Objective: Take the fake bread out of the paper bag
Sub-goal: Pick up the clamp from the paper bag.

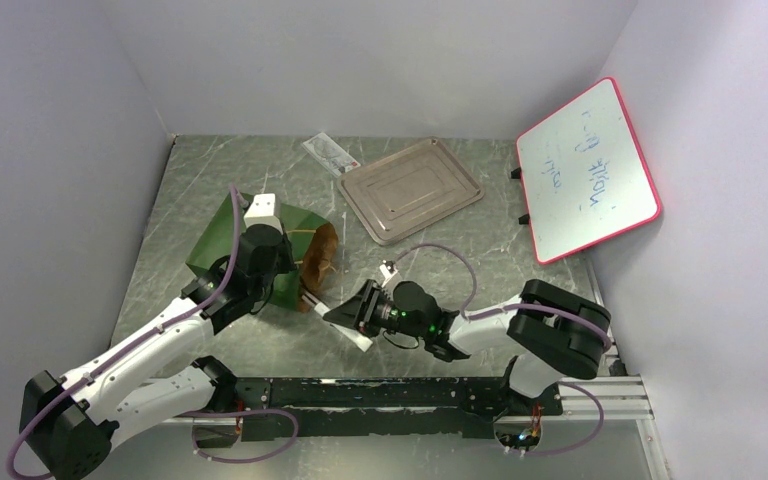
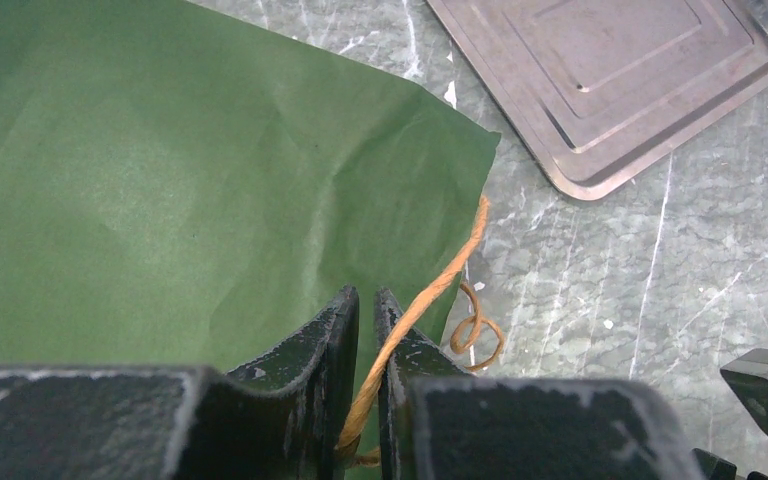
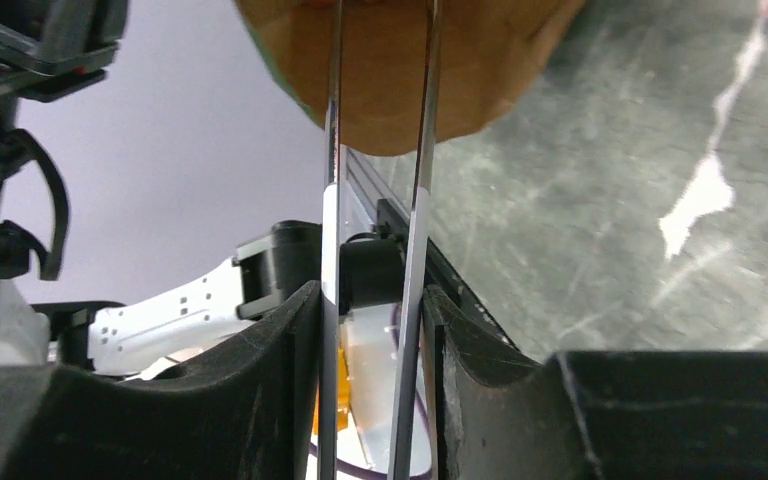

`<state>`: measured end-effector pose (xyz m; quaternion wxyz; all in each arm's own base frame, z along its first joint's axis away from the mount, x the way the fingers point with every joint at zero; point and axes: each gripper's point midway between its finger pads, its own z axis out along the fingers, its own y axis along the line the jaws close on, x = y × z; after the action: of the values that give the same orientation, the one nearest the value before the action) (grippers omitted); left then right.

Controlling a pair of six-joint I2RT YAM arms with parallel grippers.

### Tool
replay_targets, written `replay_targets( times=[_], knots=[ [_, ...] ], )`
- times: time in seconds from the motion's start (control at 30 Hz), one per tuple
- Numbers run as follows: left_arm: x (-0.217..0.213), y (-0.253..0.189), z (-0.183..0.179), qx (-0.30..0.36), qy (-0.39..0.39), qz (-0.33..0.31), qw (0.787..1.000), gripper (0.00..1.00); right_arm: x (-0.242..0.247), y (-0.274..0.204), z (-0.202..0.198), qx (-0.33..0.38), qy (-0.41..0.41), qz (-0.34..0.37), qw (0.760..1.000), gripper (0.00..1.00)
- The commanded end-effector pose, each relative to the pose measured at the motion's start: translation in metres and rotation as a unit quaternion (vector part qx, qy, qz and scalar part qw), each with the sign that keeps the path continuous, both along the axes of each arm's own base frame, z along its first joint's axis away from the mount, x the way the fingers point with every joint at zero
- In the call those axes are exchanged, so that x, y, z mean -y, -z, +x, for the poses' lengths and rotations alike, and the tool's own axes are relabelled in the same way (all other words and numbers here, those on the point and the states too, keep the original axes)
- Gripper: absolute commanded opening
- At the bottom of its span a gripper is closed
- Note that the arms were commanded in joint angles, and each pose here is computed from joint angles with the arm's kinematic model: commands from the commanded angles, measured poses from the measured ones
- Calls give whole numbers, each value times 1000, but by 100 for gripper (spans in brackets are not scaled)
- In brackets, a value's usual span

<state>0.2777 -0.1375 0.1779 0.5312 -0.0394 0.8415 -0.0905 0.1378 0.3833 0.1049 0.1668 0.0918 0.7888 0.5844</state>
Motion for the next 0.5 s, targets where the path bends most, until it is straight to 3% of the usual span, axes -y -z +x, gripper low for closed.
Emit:
replay_targets(
  times=[0.0, 0.47],
  knots=[
    [4, -12, 3, 16, -2, -11, 1000, 7, -13, -30, 4, 11, -5, 36, 999, 37],
    [6, -14, 3, 21, 3, -14, 1000, 7, -11, -28, 18, -21, 41, 21, 999, 43]
  ],
)
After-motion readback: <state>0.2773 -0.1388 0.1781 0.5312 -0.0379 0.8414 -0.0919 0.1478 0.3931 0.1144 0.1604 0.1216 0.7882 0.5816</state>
